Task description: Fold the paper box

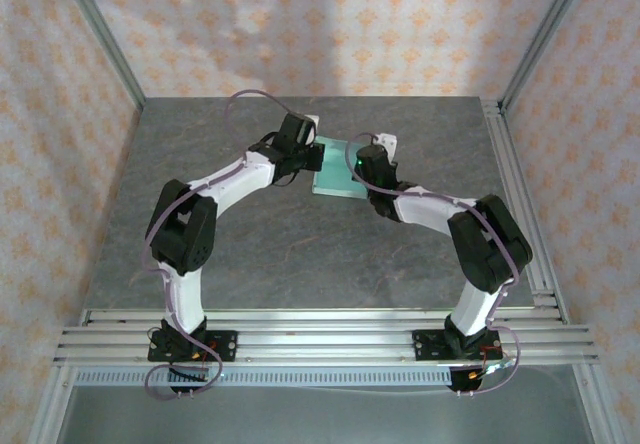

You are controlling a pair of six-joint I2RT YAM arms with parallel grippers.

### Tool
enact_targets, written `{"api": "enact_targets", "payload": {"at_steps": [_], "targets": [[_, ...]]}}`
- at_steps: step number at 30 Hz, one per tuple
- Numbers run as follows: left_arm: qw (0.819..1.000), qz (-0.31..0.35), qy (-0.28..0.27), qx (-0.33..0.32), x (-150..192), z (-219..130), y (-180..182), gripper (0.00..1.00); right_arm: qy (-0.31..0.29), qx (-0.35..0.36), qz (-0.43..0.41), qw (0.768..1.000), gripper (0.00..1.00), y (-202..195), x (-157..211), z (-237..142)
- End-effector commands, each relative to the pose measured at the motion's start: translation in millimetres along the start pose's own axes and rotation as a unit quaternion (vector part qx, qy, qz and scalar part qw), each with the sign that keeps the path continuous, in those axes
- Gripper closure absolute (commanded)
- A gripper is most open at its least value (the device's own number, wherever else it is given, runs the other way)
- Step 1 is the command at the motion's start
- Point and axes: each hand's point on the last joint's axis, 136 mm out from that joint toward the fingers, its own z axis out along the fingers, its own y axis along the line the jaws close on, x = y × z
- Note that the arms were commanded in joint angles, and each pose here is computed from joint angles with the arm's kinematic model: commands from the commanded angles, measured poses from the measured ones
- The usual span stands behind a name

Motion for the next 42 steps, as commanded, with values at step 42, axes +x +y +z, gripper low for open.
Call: {"api": "enact_targets", "payload": {"at_steps": [42], "targets": [[0.999,-0.035,-0.009,-0.002,75,-4,-11,1.00,-0.117,-0.065,0.030,0.991,0.97,2,40,-20]]}}
